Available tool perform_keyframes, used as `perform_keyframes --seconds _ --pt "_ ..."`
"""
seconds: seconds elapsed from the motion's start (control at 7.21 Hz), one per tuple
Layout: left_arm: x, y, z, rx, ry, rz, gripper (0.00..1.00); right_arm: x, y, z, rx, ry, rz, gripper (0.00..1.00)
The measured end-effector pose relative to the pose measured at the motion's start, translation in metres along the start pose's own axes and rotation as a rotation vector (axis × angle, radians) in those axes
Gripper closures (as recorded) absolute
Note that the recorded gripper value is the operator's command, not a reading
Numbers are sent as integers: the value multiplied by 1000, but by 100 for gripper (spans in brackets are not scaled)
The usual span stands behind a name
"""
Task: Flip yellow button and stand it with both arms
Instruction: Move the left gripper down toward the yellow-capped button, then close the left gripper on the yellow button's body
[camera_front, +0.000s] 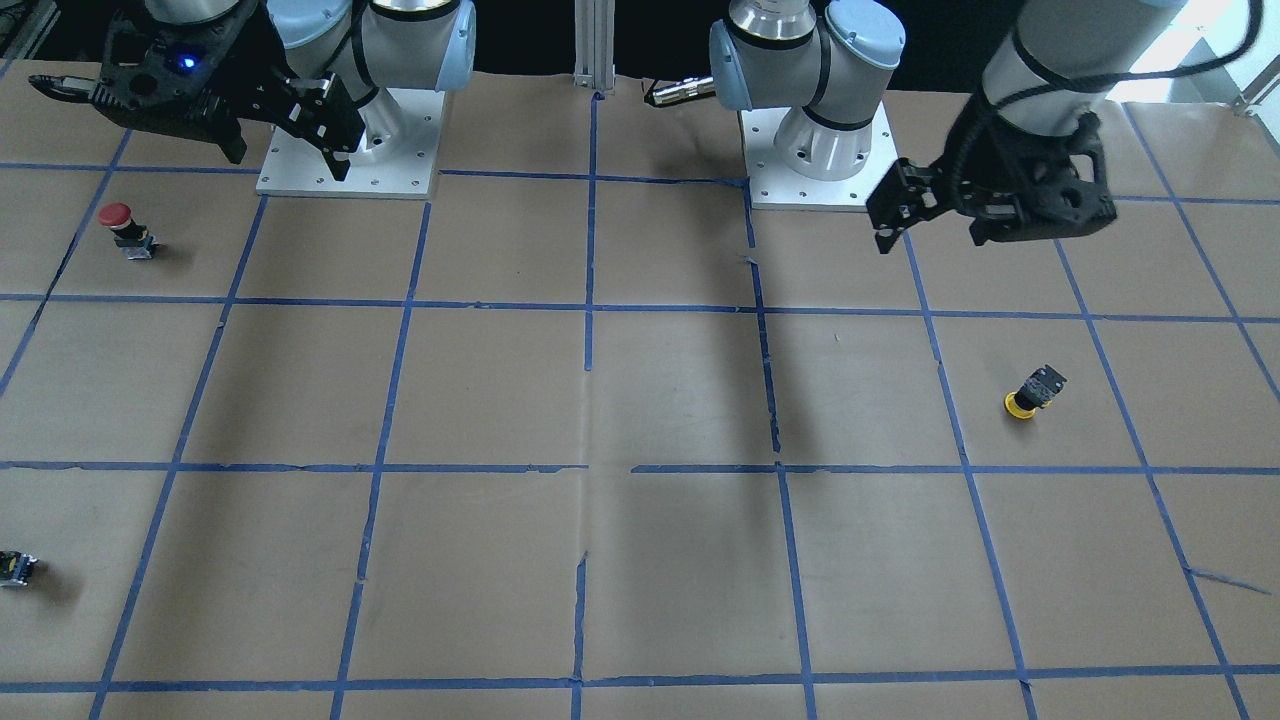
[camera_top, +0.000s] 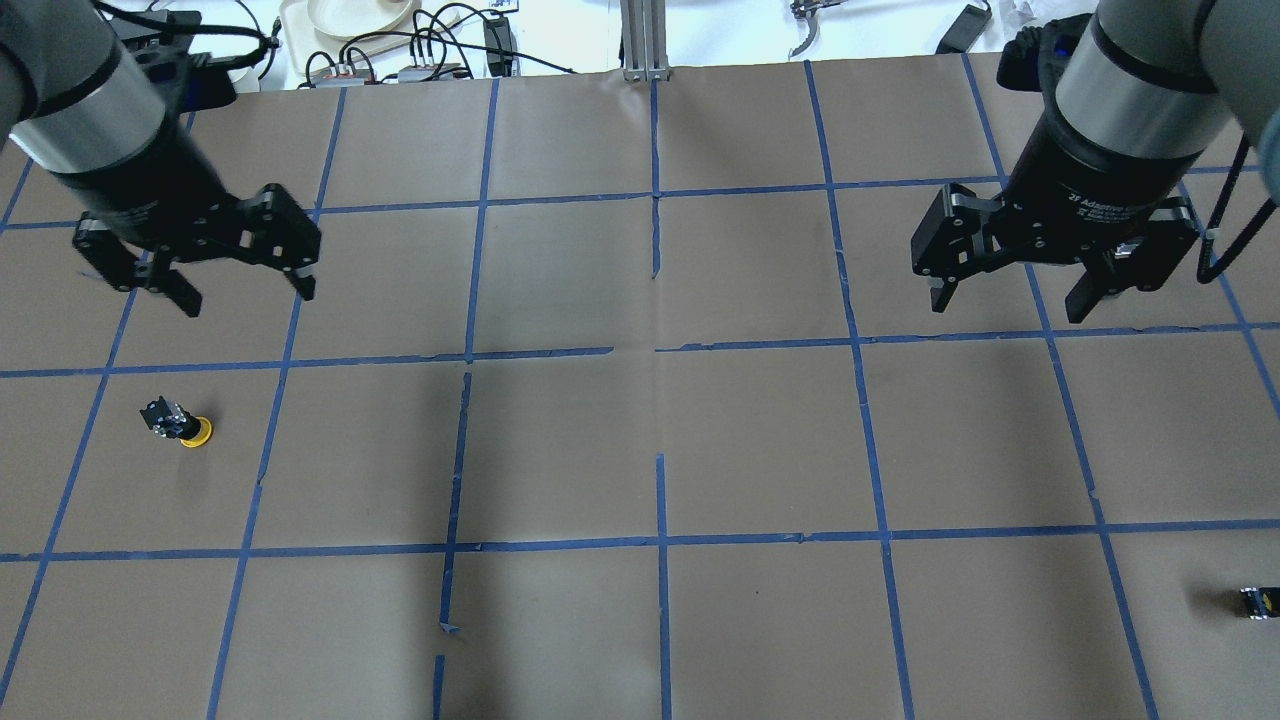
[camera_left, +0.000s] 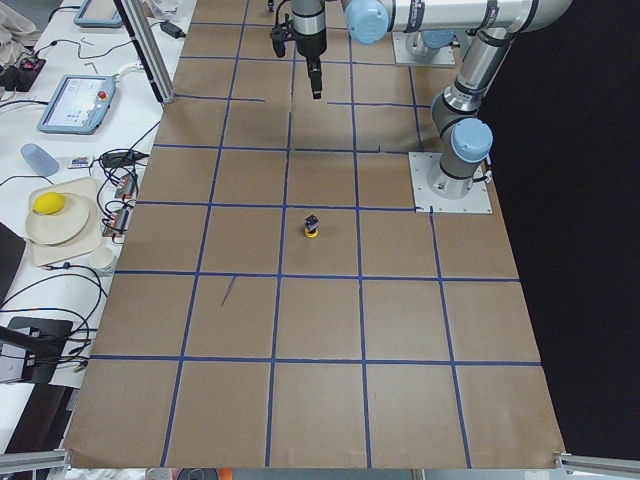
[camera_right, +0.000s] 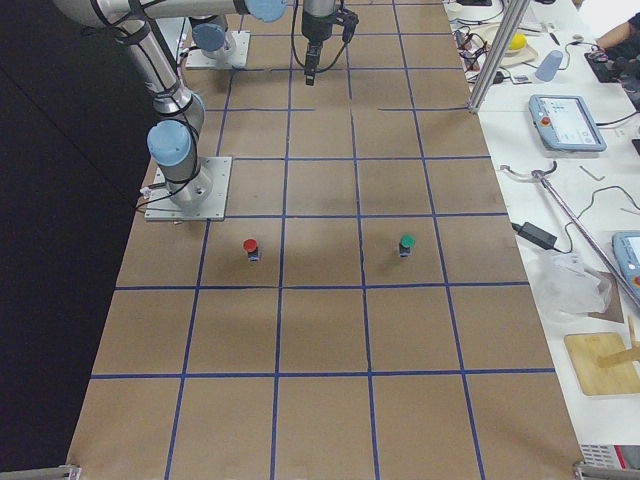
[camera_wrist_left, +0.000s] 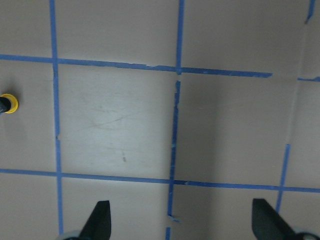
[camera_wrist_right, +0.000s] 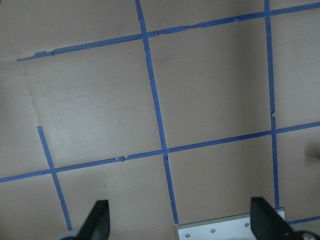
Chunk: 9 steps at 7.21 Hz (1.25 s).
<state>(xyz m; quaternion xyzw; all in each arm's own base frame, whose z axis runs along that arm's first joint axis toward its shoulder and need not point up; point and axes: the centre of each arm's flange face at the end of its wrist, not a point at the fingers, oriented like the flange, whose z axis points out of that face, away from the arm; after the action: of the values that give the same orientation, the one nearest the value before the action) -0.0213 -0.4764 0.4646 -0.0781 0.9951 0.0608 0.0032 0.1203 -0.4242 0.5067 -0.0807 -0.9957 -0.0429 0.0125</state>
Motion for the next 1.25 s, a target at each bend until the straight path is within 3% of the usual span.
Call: perform_keyframes --seconds 0.28,0.83,1.11,1.25 --pt "-80 -24 48 -50 7 -74 0 0 0 0 0 1 0 0" --pt "-155 -59 152 13 2 -103 2 -1 0 1 -2 -5 -1 0" --pt "-187 -70 193 27 1 -148 9 0 0 0 0 -2 -2 0" --pt "-194 -72 205 16 6 -159 18 0 0 0 1 1 -2 0"
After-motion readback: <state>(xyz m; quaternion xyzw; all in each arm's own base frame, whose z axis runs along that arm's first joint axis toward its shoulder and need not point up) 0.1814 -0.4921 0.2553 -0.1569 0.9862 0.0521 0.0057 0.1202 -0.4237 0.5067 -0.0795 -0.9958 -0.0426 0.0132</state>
